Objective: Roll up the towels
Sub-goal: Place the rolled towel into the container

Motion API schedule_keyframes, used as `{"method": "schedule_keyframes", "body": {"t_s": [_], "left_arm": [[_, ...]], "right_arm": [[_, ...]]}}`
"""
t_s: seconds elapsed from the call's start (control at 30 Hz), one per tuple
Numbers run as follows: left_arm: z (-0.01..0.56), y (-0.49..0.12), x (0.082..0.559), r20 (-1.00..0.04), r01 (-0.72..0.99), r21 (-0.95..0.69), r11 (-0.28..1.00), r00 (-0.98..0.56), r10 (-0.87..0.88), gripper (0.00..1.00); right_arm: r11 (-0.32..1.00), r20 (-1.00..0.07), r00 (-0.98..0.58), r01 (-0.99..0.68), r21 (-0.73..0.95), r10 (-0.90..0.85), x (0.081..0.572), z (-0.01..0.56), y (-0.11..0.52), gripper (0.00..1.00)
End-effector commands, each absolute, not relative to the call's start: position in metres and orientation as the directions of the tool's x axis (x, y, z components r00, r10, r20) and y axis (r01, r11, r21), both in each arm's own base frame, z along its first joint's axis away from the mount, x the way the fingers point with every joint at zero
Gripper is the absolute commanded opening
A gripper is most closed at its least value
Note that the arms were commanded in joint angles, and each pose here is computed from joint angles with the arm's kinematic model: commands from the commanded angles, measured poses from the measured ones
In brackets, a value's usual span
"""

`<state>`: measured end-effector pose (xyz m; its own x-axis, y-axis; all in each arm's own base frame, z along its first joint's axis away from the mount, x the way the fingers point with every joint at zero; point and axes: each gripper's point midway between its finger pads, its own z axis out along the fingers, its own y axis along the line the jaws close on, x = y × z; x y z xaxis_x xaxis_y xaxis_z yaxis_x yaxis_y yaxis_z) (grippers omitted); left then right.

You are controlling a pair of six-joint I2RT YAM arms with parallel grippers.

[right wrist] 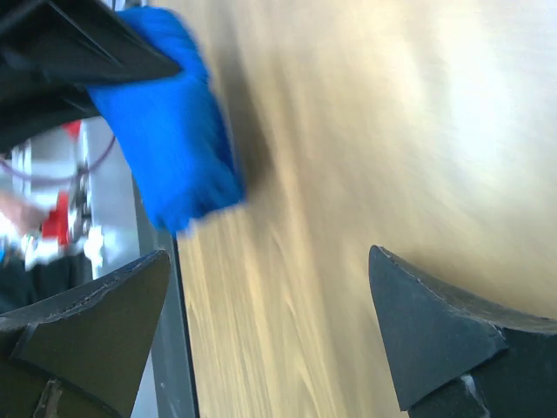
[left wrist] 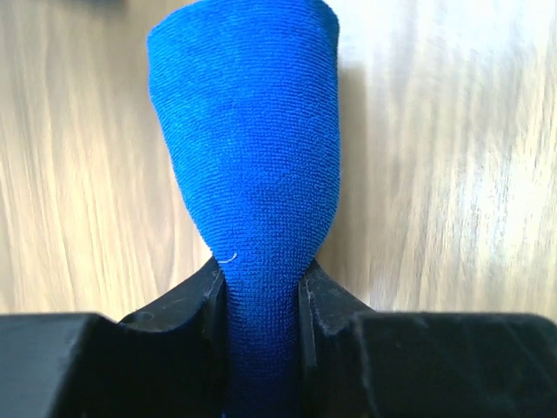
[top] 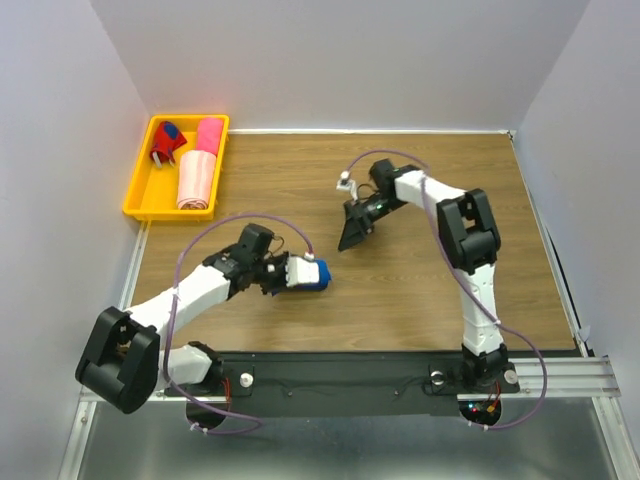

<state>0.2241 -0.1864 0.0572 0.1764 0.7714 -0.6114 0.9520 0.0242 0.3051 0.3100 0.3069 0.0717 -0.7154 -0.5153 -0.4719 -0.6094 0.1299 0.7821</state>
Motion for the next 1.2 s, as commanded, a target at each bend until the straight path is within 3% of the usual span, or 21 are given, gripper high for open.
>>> {"method": "schedule_keyframes", "body": {"t_s": [0.0, 0.1, 0.23, 0.43, 0.67, 0.9, 1.17], "left_arm": [[0.096, -0.181, 0.241, -0.709, 0.953, 0.107, 0.284, -0.127, 0.694, 0.0], [0.129, -0.169, 0.275, -0.753, 0.891, 0.02, 0.454, -0.285, 0.593, 0.0], [0.185, -0.144, 0.33, -0.807, 0.782, 0.014, 0.623, -0.359, 0.469, 0.0], [0.27, -0.004, 0.456, -0.877, 0.418, 0.086, 0.904, -0.399, 0.269, 0.0], [0.291, 0.098, 0.549, -0.903, 0.127, 0.15, 0.98, -0.387, 0.189, 0.0], [0.288, 0.17, 0.616, -0.932, -0.176, 0.249, 0.952, -0.31, 0.186, 0.0], [0.254, 0.181, 0.664, -0.925, -0.151, 0.314, 0.937, -0.273, 0.265, 0.0]], "right_arm": [[0.17, -0.588, -0.73, -0.666, 0.726, -0.35, 0.363, 0.138, 0.268, 1.0], [0.183, -0.616, -0.722, -0.683, 0.707, -0.314, 0.366, 0.158, 0.253, 1.0], [0.192, -0.616, -0.724, -0.683, 0.705, -0.31, 0.356, 0.16, 0.244, 1.0], [0.182, -0.6, -0.736, -0.666, 0.723, -0.314, 0.343, 0.152, 0.241, 1.0], [0.174, -0.585, -0.748, -0.651, 0.739, -0.313, 0.338, 0.148, 0.241, 1.0], [0.163, -0.563, -0.766, -0.626, 0.762, -0.309, 0.334, 0.145, 0.243, 1.0], [0.173, -0.531, -0.788, -0.596, 0.784, -0.311, 0.333, 0.133, 0.242, 1.0]]}}
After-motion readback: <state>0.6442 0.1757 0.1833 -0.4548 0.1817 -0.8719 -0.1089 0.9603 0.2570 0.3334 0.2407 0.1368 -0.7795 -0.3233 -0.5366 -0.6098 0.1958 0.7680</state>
